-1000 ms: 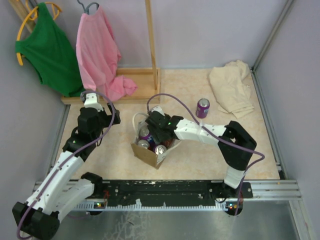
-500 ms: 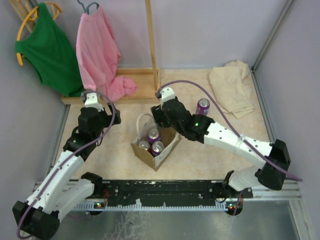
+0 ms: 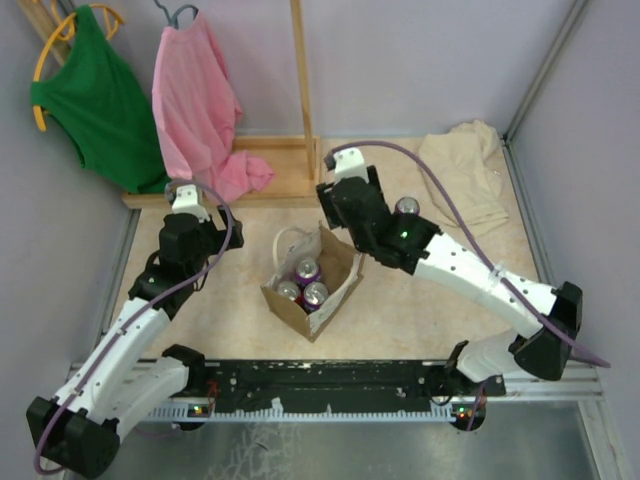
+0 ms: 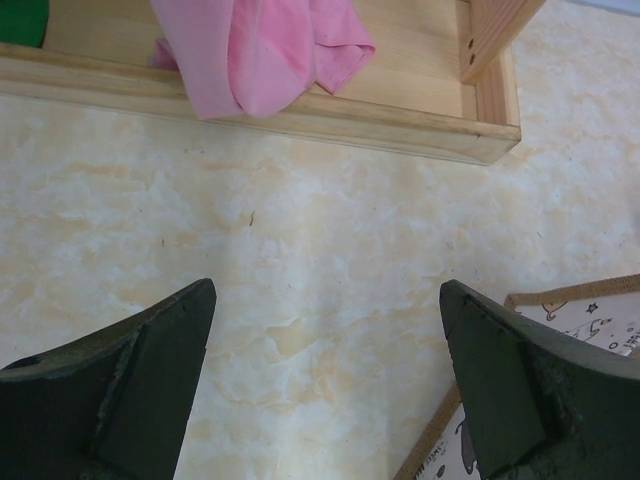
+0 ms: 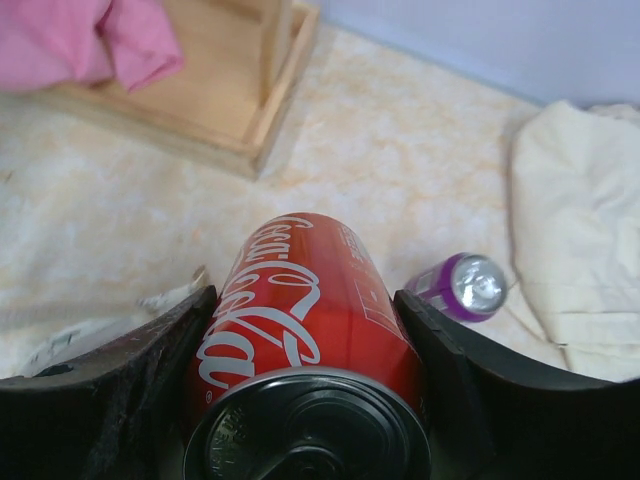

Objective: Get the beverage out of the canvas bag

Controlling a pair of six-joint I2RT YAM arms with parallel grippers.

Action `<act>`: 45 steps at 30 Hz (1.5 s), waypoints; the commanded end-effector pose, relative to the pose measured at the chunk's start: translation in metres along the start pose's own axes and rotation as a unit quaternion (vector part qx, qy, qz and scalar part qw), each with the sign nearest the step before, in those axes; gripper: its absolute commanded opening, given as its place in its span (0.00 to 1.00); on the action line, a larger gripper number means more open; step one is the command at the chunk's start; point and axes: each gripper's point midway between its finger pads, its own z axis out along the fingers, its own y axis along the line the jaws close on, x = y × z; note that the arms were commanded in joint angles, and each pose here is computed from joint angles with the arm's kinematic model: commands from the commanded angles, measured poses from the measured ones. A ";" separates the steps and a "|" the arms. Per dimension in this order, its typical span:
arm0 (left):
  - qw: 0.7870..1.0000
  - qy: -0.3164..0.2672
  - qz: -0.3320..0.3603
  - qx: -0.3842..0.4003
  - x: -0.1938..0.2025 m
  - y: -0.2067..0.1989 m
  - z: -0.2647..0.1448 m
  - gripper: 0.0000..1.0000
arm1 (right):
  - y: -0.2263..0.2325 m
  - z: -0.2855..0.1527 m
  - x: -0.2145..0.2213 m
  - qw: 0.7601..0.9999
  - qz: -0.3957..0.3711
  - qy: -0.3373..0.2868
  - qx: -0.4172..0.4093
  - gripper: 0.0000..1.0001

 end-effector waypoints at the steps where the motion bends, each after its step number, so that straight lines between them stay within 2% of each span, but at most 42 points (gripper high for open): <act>1: 1.000 -0.006 -0.006 0.011 0.000 -0.004 0.001 1.00 | -0.078 -0.027 -0.076 0.987 0.090 -0.075 0.109 0.00; 8: 1.000 -0.002 -0.005 0.014 0.002 -0.006 0.003 1.00 | -0.155 -0.029 -0.052 0.968 0.145 -0.022 0.202 0.00; 12: 1.000 0.000 -0.005 0.017 0.003 -0.007 0.004 1.00 | -0.197 -0.030 -0.016 0.951 0.176 0.022 0.254 0.00; 16: 1.000 0.003 -0.003 0.017 0.005 -0.007 0.005 1.00 | -0.217 -0.027 0.026 0.937 0.210 0.063 0.270 0.00; 23: 1.000 0.014 -0.002 0.016 0.012 -0.006 0.006 1.00 | -0.211 -0.002 0.103 0.924 0.234 0.126 0.274 0.00; 32: 1.000 0.018 -0.002 0.012 0.014 -0.004 0.005 1.00 | -0.210 0.025 0.127 0.922 0.250 0.122 0.268 0.00; 45: 1.000 0.019 -0.002 0.009 0.012 -0.004 0.005 1.00 | -0.196 0.068 0.189 0.908 0.268 0.209 0.246 0.00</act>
